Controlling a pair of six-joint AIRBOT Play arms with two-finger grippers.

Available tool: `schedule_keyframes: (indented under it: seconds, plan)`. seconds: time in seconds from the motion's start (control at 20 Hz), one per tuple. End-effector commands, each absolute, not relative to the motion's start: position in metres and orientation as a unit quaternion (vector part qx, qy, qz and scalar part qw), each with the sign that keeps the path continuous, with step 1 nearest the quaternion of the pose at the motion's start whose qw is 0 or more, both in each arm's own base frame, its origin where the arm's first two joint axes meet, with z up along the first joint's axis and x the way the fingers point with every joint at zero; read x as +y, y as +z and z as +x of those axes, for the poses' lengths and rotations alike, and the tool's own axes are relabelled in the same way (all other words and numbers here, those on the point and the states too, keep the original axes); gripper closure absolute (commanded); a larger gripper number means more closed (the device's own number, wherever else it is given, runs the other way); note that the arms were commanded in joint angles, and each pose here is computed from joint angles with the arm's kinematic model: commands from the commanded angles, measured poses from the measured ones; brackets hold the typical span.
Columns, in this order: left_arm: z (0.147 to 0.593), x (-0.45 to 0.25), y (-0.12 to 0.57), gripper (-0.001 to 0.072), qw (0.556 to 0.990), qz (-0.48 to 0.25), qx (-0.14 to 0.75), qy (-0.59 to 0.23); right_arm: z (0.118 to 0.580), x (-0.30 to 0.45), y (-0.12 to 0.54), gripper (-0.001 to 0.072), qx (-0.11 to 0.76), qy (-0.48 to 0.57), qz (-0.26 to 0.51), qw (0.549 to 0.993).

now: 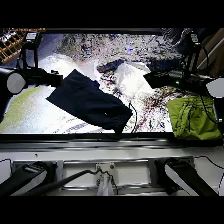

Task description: Fold the clothes and pants, and hang the long-sleeved shirts on hangers.

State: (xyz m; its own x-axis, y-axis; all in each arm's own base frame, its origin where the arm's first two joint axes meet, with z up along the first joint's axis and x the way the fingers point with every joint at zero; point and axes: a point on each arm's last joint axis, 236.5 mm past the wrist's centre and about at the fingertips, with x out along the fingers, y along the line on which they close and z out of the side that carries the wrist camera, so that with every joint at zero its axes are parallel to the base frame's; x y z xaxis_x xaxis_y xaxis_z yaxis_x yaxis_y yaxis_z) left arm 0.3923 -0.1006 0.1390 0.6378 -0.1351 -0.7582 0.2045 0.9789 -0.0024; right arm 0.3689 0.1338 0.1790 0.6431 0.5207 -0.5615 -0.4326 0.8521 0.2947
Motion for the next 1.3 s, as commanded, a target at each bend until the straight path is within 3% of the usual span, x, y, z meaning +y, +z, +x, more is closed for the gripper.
schedule_keyframes:
  seconds: [0.0,1.25]
  plan:
    - [0.3926,-0.1005,0.1394,0.0391,0.904,0.042,0.415,-0.094,0.3689,0.1343,0.1794,0.0065,0.330,0.264,0.067,0.904]
    - [0.3924,-0.1004,0.1392,0.0392,0.904,0.042,0.415,-0.094,0.3767,0.1316,0.1863,0.0065,0.311,0.255,0.071,0.913]
